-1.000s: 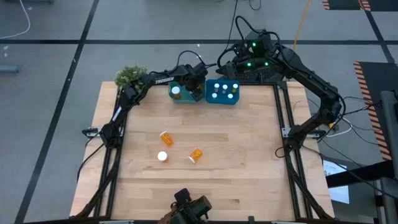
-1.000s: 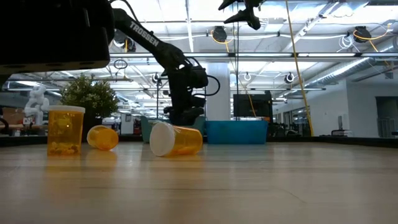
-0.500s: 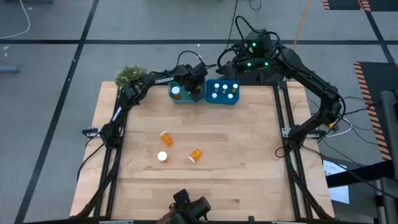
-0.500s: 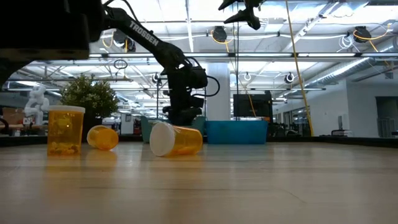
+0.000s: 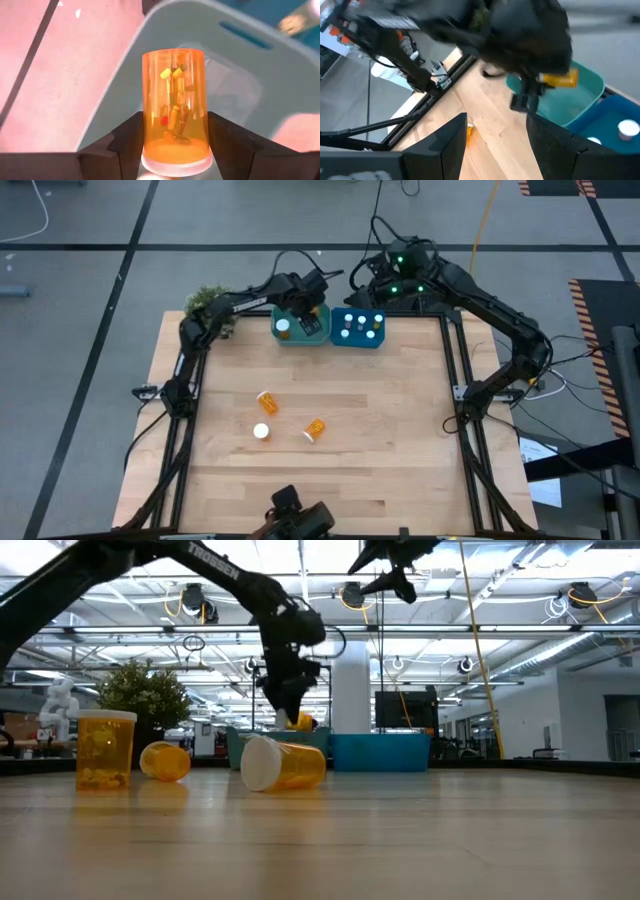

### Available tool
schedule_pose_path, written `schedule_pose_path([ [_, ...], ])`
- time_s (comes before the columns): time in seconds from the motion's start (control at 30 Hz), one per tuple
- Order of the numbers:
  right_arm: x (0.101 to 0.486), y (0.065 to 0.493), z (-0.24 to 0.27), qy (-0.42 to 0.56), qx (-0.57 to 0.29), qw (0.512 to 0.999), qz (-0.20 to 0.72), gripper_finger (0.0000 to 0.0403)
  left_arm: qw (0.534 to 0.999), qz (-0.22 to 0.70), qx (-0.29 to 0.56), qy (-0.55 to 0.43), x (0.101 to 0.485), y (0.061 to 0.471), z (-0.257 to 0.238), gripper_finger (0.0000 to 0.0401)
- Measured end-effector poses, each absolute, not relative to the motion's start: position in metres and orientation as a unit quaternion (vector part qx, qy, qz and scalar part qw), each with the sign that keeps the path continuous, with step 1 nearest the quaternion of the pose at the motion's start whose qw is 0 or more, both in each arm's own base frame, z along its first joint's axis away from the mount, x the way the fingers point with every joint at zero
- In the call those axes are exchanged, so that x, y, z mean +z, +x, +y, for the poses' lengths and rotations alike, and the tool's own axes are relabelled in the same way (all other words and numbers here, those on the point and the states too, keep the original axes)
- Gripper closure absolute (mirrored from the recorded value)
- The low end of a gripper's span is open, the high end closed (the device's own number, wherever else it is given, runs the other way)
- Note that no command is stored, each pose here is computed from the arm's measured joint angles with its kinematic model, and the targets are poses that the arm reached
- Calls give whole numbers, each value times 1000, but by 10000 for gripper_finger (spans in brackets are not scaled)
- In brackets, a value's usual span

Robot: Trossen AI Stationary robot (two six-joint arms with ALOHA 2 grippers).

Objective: Pick and place medicine bottles into bin by pill shape (circle, oval)
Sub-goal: Put the large orange capsule bottle into the green bin

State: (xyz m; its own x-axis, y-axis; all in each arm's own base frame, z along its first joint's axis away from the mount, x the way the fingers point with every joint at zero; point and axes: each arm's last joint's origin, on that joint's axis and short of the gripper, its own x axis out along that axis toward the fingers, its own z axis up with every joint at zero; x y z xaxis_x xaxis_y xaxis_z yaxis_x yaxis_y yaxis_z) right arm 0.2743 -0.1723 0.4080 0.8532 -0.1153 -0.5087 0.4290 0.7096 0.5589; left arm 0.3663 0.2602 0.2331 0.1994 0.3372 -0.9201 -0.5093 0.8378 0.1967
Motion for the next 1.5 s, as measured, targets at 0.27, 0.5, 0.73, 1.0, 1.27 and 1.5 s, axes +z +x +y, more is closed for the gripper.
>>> schedule_pose_path([
  [0.27,377,284,-173,363,-148,890,234,207,802,524,257,-130,290,346,236,196],
  [0.5,367,287,-173,311,-134,910,240,207,844,447,216,-201,345,326,206,196],
  [0.73,350,289,-179,377,-165,886,214,200,870,406,181,-211,377,315,179,197],
  [1.0,340,286,-193,602,-106,778,145,143,888,412,143,-145,386,322,151,197],
  [1.27,328,286,-191,649,-32,743,161,64,897,417,113,-93,386,330,134,197],
  [1.5,335,296,-182,646,1,749,146,58,898,419,106,-77,386,330,135,197],
])
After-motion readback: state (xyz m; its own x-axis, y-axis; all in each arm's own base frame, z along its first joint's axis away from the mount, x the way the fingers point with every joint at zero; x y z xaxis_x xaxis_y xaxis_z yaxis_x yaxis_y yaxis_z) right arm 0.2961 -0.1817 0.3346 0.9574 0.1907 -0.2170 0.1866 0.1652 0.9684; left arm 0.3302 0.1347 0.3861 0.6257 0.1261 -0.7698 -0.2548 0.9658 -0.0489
